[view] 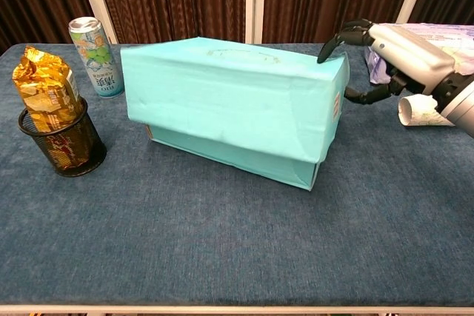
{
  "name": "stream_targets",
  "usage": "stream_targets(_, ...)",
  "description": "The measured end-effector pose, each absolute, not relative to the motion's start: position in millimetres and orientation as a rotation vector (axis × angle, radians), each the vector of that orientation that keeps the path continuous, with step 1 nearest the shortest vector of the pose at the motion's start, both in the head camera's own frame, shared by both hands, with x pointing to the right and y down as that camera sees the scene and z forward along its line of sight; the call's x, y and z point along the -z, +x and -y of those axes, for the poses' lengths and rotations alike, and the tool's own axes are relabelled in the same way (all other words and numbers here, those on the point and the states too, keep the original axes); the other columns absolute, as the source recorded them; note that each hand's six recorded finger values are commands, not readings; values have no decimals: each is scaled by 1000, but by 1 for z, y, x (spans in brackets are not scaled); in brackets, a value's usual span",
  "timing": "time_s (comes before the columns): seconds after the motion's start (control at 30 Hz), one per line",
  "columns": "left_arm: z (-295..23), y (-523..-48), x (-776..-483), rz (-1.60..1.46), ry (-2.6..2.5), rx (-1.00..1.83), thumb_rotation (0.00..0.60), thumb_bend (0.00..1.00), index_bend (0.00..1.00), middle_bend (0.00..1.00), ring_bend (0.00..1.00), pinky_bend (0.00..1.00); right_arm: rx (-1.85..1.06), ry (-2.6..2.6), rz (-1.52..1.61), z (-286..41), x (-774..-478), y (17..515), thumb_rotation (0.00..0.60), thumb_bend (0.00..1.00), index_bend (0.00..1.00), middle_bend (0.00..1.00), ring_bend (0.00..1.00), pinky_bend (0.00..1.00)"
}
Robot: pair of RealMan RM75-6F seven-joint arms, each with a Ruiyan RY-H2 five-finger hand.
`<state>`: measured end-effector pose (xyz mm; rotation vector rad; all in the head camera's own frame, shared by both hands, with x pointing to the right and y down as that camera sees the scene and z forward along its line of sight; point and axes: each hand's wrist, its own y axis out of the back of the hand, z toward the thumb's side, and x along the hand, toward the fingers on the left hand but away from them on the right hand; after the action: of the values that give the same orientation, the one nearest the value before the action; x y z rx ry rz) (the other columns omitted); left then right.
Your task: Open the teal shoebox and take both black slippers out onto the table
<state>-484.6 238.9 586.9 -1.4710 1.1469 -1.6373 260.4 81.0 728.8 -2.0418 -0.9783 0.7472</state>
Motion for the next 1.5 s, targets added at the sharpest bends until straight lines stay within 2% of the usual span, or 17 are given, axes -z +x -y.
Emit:
stream_targets(0.33,-236,-480,-585,-1135,-1476,1627,600,0,264,184,106,83,-678,-2463,1646,-61,-739,268,600,505,528,384,174,13)
stream_targets(0.53,-235,-479,-584,-1133,-1476,1623,600,0,264,184,106,83,-695,-2653,2107,-43,-745,267,600,430,503,383,155,5)
stream_targets(0.67,-236,-479,-584,-1133,-1479,1628,600,0,264,184,106,83,-687,-2674,2374,-25,-743,270,600,393,414,344,107,0)
stream_targets(0.77,-237,-480,-584,-1134,-1480,1632,600,0,264,184,105,83,-660,-2676,2498,-10,-740,266,600,329,276,260,38,0)
stream_targets(0.8,-238,-481,-584,-1134,-1479,1633,600,0,264,184,105,84,-650,-2673,2519,-4,-738,264,600,312,224,228,23,0)
stream_targets(0.87,-238,-482,-584,-1137,-1476,1636,600,0,264,184,106,83,-653,-2665,2511,5,-734,260,600,231,42,87,0,0)
stream_targets(0.93,-239,-483,-584,-1140,-1473,1640,600,0,264,184,106,83,-681,-2655,2460,10,-732,256,600,156,0,10,0,0)
stream_targets(1.1,-240,-484,-586,-1144,-1479,1642,600,0,264,184,105,83,-746,-2558,2295,22,-720,254,600,40,0,0,0,0)
stream_targets(1.27,-240,-483,-587,-1142,-1486,1640,600,0,264,184,106,83,-823,-2410,2173,31,-707,264,600,31,0,0,0,0)
stream_targets(1.5,-237,-480,-589,-1137,-1495,1625,600,0,264,184,106,83,-850,-2168,2189,39,-686,299,600,28,0,0,0,0)
